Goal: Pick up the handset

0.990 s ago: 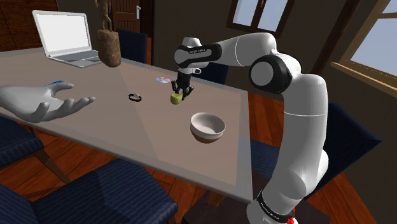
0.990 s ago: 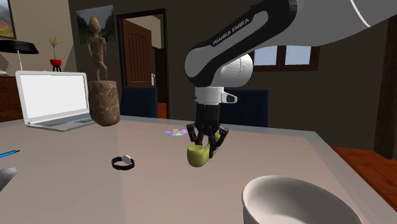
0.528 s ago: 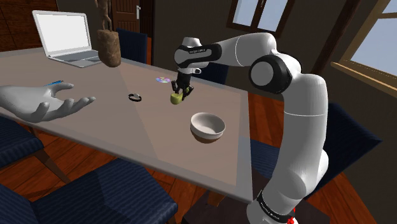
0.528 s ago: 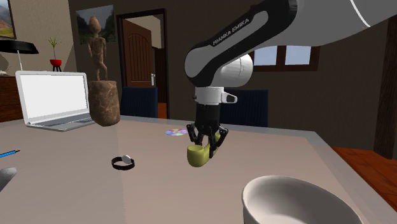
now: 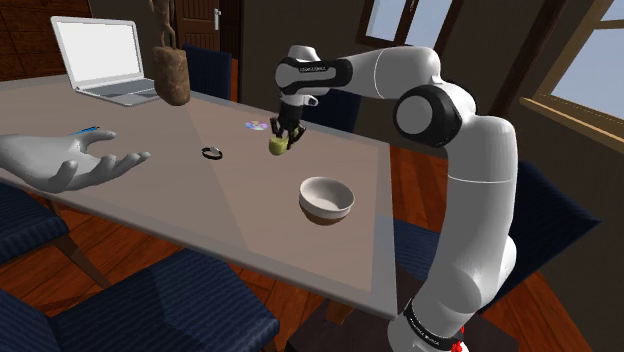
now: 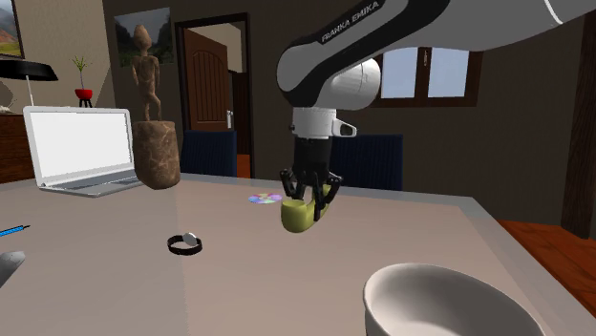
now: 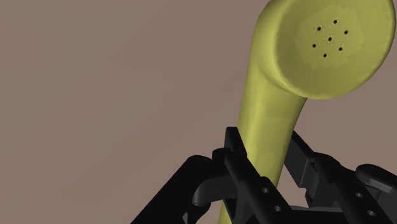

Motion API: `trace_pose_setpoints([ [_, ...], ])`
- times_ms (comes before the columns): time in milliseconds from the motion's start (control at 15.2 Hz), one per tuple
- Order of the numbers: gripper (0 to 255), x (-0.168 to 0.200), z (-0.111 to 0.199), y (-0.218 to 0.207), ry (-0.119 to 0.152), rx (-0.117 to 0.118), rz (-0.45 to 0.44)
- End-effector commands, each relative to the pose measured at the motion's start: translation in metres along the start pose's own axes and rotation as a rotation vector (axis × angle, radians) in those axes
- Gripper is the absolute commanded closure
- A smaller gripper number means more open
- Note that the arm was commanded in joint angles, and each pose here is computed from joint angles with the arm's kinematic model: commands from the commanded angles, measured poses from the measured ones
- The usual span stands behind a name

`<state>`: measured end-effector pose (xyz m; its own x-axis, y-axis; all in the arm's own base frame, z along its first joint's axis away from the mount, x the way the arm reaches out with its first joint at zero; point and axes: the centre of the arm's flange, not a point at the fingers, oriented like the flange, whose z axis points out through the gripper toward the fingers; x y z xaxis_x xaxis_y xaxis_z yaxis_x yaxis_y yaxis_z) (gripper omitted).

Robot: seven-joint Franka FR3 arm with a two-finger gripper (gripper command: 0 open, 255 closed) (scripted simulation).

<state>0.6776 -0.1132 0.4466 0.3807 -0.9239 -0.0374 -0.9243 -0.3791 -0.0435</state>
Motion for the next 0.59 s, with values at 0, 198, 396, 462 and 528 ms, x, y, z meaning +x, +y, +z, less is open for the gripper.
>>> trace_pose_setpoints([
  [0, 255, 0.0, -0.01, 0.0, 0.0, 0.0, 0.0],
  [198, 255, -0.001, -0.026, 0.0, 0.0, 0.0, 0.0],
  [396, 255, -0.002, -0.042, -0.001, 0.0, 0.0, 0.0],
  [462, 255, -0.002, -0.043, -0.001, 0.0, 0.0, 0.0],
  [528, 255, -0.002, -0.043, -0.001, 0.0, 0.0, 0.0],
])
